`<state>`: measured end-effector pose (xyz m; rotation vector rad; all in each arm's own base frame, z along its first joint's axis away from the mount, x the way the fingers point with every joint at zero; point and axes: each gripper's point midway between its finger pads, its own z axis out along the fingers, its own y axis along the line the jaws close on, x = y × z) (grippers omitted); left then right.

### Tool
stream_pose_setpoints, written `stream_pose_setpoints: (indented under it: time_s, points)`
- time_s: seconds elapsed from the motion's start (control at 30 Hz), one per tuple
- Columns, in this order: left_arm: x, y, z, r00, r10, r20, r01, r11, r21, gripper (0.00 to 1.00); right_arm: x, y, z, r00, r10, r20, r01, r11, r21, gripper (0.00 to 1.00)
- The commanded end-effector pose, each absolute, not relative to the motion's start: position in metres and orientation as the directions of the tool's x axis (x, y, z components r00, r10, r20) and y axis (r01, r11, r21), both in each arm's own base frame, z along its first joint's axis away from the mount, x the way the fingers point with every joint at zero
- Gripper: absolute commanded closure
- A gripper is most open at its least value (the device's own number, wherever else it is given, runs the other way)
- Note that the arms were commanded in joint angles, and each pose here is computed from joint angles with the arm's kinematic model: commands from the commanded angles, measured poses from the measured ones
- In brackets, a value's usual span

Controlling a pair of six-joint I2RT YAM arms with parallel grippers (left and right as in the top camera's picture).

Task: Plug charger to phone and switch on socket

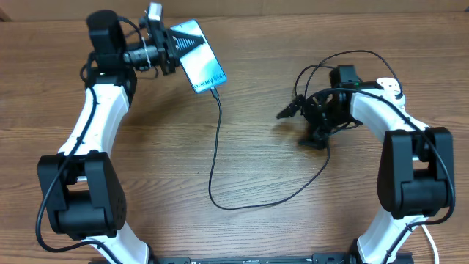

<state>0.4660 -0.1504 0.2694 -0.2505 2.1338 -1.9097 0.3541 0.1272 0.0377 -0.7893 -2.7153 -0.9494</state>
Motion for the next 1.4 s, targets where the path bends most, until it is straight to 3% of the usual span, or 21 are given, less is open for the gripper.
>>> stream_pose_setpoints:
  time_s: [0.0, 0.27, 0.67, 0.97, 1.13, 1.37]
  points:
    - [0.455, -0.166, 0.265, -0.945, -0.228, -0.234, 0.198, 0.171, -0.965, 0.95, 0.364, 0.087, 0.051, -0.876, 0.471, 0.102, 0.466, 0.776, 0.425, 0.00]
    - [0.434, -0.182, 0.203, -0.961, -0.188, -0.201, 0.119, 0.373, -0.920, 0.95, 0.360, 0.061, 0.067, -0.865, 0.502, -0.008, 0.474, 0.822, 0.317, 0.00]
    - [0.383, -0.196, 0.131, -0.986, -0.003, -0.167, 0.122, 0.669, -0.733, 0.94, 0.363, 0.061, 0.078, -0.865, 0.501, -0.041, 0.460, 0.821, 0.338, 0.00]
    - [0.368, -0.221, 0.096, -0.992, 0.084, -0.097, 0.128, 0.681, -0.721, 0.96, 0.367, 0.061, 0.079, -0.864, 0.501, -0.053, 0.455, 0.821, 0.345, 0.00]
    - [0.357, -0.240, 0.077, -0.991, 0.129, -0.029, 0.105, 0.633, -0.767, 0.95, 0.367, 0.061, 0.079, -0.864, 0.501, -0.054, 0.455, 0.821, 0.345, 0.00]
    - [0.354, -0.246, 0.053, -0.989, 0.146, -0.008, 0.105, 0.673, -0.732, 0.96, 0.367, 0.061, 0.079, -0.864, 0.501, -0.053, 0.455, 0.821, 0.345, 0.00]
